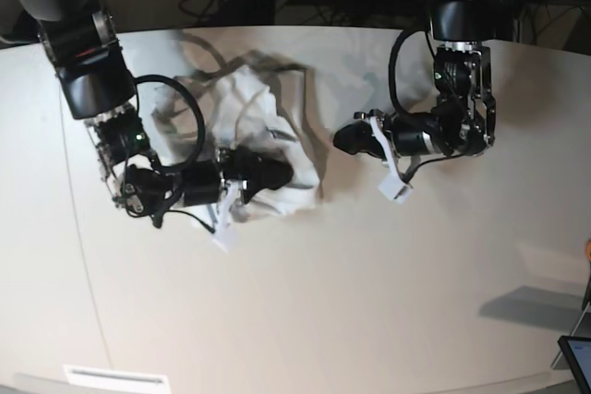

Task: Fold the T-shirt properly
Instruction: 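Release the right gripper and move it back from the shirt, then push and tuck the shirt bundle with both grippers to square it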

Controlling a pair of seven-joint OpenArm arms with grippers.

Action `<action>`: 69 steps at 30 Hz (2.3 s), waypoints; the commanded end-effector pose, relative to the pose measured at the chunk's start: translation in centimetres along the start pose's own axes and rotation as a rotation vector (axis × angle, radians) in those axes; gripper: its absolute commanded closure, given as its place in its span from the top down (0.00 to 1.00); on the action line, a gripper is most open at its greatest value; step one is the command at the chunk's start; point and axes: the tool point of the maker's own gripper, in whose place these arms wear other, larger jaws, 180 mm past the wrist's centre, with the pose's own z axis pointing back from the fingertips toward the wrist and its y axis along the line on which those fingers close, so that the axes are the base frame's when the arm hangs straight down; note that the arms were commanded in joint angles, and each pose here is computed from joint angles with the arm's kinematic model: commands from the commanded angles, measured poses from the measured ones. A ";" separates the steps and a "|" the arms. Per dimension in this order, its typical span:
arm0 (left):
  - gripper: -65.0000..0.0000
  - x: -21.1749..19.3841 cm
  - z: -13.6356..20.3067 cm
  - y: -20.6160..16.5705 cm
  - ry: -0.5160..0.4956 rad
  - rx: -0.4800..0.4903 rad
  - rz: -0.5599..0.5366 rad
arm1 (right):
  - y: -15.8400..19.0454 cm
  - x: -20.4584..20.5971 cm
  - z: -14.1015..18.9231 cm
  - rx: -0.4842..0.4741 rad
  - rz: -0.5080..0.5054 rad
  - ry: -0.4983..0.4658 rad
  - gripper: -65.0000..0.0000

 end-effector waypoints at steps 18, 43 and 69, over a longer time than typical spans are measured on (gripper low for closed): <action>0.02 2.9 4.1 -1.3 -0.040 0.093 -0.212 | 0.2 3.0 16.8 -0.332 0.309 -0.284 0.00; 0.02 5.3 -3.6 -6.0 0.038 -0.073 -0.098 | -8.0 -11.0 16.8 -0.776 0.291 0.081 0.00; 0.02 21.4 -11.7 -12.3 -0.089 -0.136 -0.199 | 1.6 -8.9 3.4 -0.516 0.510 0.143 0.00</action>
